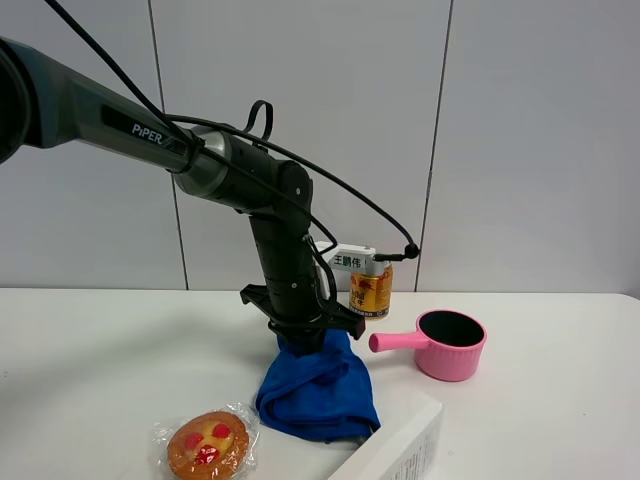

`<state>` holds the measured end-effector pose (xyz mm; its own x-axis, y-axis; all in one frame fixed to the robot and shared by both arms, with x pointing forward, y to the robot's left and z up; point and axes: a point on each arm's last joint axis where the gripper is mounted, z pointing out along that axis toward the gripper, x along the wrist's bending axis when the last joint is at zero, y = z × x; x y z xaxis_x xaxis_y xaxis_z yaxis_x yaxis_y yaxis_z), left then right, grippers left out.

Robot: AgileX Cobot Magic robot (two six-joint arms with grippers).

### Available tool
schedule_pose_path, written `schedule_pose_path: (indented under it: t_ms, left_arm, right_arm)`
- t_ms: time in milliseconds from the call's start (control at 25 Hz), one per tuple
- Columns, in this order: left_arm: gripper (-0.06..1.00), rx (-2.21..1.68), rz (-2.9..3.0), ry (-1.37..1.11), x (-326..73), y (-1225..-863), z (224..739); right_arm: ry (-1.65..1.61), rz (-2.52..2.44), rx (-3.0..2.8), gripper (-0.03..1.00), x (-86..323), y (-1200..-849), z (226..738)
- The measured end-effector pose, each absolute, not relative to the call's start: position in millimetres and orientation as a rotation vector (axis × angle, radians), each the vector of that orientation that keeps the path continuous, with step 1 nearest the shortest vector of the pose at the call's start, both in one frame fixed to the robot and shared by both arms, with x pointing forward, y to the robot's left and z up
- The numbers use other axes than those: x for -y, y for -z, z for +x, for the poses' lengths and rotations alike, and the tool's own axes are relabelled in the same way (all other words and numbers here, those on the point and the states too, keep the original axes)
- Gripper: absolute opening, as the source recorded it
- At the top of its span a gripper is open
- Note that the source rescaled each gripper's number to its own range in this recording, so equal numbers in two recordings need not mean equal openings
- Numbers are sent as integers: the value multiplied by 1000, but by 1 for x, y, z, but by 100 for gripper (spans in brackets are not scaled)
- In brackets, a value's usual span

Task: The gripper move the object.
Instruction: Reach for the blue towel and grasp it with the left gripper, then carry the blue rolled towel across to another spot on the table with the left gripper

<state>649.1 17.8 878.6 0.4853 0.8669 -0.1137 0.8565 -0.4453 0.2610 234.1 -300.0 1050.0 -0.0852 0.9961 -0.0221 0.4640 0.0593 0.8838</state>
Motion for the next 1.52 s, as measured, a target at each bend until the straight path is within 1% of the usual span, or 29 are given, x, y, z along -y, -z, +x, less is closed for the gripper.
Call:
schedule_pose_path:
  t_ms: [200, 360, 680, 960, 1080, 1320, 1440, 1520]
  left_arm:
    - [0, -1443, 2477, -73, -20, -886, 648]
    - [0, -1407, 2576, -123, -26, -909, 646]
    - [0, -1249, 2588, -300, -24, -1008, 642]
    - [0, -1161, 2475, -455, -24, -1078, 637]
    - [0, -1143, 2431, -482, -29, -1101, 630]
    - [0, -1135, 2337, -529, -49, -1145, 616]
    - [0, -1206, 2317, -538, -74, -1151, 617]
    - [0, -1285, 2328, -517, -92, -1144, 616]
  right_arm:
    - [-965, 1485, -1640, 100, 300, -1050, 234]
    - [-965, 1485, -1640, 100, 300, -1050, 234]
    - [-965, 1485, -1640, 100, 300, -1050, 234]
    - [-965, 1485, -1640, 100, 300, -1050, 234]
    - [-965, 1485, -1640, 100, 300, -1050, 234]
    - [-965, 1485, -1640, 100, 300, -1050, 234]
    - [-965, 1485, -1640, 100, 300, -1050, 234]
    - [-965, 1485, -1640, 100, 300, -1050, 234]
